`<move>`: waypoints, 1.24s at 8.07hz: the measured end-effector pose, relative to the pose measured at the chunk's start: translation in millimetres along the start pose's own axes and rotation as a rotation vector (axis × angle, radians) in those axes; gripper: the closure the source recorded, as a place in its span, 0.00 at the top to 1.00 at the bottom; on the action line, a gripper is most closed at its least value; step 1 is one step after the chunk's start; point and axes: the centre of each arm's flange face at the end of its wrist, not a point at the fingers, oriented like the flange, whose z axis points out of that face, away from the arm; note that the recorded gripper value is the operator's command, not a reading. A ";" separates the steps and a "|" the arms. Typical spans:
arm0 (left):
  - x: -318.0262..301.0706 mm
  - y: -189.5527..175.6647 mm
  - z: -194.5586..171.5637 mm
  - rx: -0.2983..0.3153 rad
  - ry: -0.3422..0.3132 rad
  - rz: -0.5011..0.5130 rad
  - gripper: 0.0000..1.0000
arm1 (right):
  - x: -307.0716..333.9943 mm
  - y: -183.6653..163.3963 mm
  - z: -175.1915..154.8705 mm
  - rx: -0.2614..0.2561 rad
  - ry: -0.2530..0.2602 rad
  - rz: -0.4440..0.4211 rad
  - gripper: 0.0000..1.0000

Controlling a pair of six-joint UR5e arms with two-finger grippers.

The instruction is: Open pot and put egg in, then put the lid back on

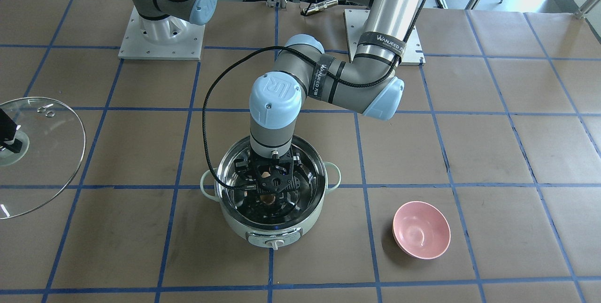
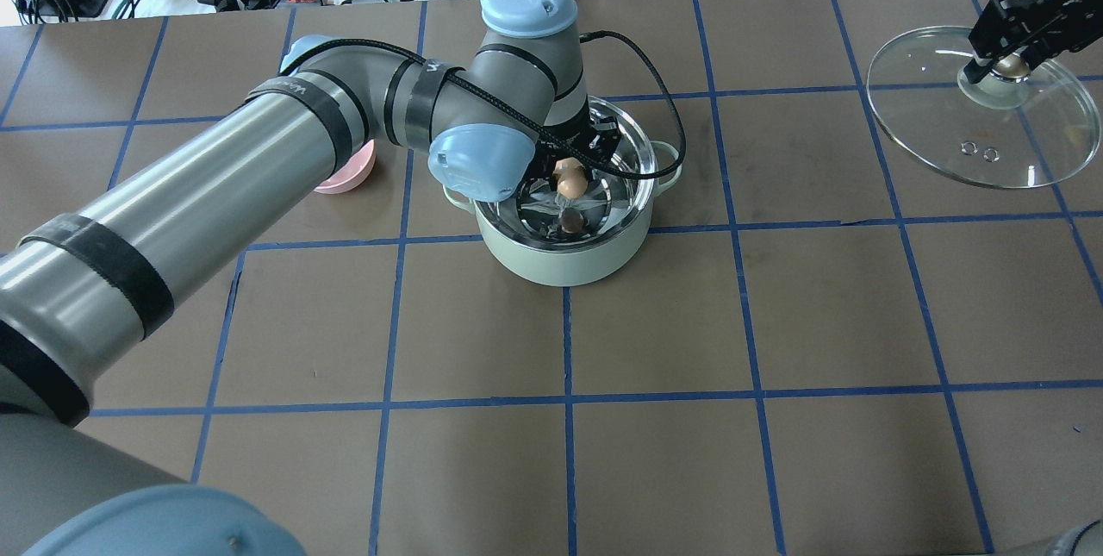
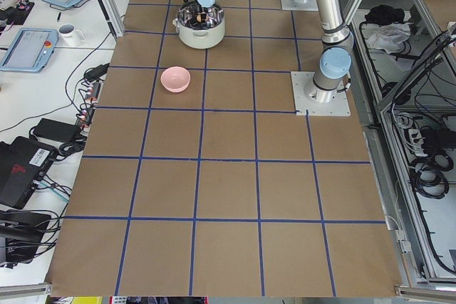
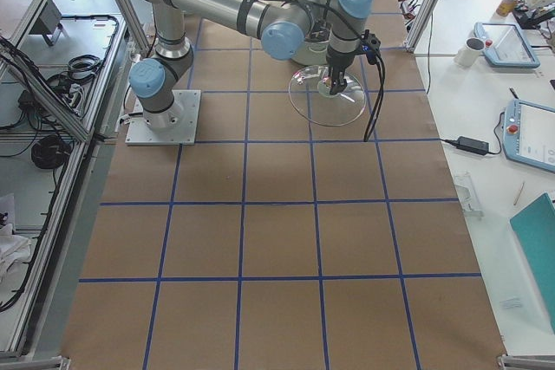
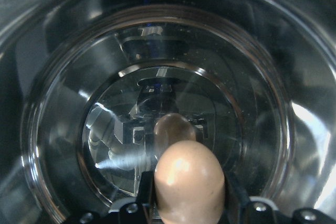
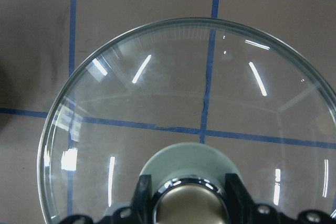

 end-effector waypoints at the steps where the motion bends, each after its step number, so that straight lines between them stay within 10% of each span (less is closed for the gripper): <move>1: 0.2 -0.9 9.4 -0.011 -0.008 0.004 0.45 | -0.1 0.1 -0.2 0.001 -0.001 0.002 0.00; 2: 0.3 -1.7 18.4 -0.022 -0.015 0.005 0.49 | -0.6 0.4 -0.7 0.000 0.000 0.003 0.00; 4: 0.2 -2.1 25.3 -0.031 -0.020 0.004 0.95 | -3.2 3.5 -4.7 -0.002 0.000 0.008 0.00; 10: -4.7 21.0 -75.2 0.032 0.026 0.005 1.00 | -13.0 14.7 -16.9 -0.017 -0.008 0.020 0.00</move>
